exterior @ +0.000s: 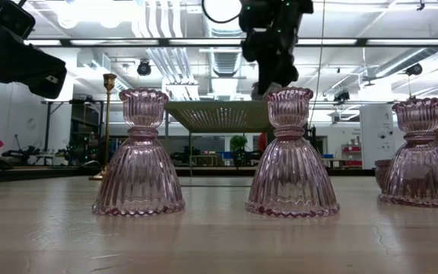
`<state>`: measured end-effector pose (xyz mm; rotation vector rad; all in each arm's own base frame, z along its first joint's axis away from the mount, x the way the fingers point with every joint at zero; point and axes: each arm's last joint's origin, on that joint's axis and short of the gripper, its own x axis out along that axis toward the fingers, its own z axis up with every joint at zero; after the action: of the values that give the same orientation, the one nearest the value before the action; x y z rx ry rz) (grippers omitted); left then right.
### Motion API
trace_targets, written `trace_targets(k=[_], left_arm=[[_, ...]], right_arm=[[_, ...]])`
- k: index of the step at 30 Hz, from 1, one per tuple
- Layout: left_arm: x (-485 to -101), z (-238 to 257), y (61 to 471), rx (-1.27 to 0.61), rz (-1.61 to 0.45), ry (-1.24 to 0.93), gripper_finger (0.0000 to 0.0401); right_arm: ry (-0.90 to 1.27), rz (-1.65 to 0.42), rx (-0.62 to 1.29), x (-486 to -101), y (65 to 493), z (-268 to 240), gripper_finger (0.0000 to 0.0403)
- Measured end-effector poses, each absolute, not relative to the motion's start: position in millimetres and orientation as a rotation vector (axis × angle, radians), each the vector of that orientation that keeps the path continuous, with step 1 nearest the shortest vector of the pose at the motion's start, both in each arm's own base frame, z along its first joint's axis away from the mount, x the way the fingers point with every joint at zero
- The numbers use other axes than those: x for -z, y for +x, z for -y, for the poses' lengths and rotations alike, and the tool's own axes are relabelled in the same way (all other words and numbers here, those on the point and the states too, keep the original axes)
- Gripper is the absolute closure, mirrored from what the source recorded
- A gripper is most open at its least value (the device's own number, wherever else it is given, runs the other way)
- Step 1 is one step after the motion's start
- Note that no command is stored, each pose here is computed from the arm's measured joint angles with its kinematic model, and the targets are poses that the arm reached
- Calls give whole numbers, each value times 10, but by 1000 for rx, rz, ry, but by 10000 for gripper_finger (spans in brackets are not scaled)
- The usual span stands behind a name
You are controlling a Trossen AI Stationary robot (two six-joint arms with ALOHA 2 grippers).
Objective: Pick & Place candle stick holders
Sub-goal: Put the white scented candle on the shelf
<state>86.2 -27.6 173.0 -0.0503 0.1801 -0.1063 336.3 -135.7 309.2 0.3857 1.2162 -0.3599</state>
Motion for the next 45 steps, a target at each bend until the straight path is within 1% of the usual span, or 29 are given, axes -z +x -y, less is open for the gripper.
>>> trace_targets(k=[6, 19, 30, 39, 45], left_arm=[[-1730, 276, 862, 106, -180, -50, 380], [-1728, 276, 862, 106, -182, -50, 380], [-1727, 276, 862, 106, -183, -49, 380], [-1723, 275, 861, 106, -187, -48, 380], [-1723, 275, 861, 106, -187, -48, 380]], right_arm=[[392, -1239, 372, -2968, 3453, 1525, 103], [389, -1271, 363, -2914, 3470, 1524, 98], [391, -1275, 360, -2898, 3481, 1493, 82], [379, -1273, 349, -2899, 3501, 1456, 60], [364, -1332, 328, -2976, 3437, 1395, 49]])
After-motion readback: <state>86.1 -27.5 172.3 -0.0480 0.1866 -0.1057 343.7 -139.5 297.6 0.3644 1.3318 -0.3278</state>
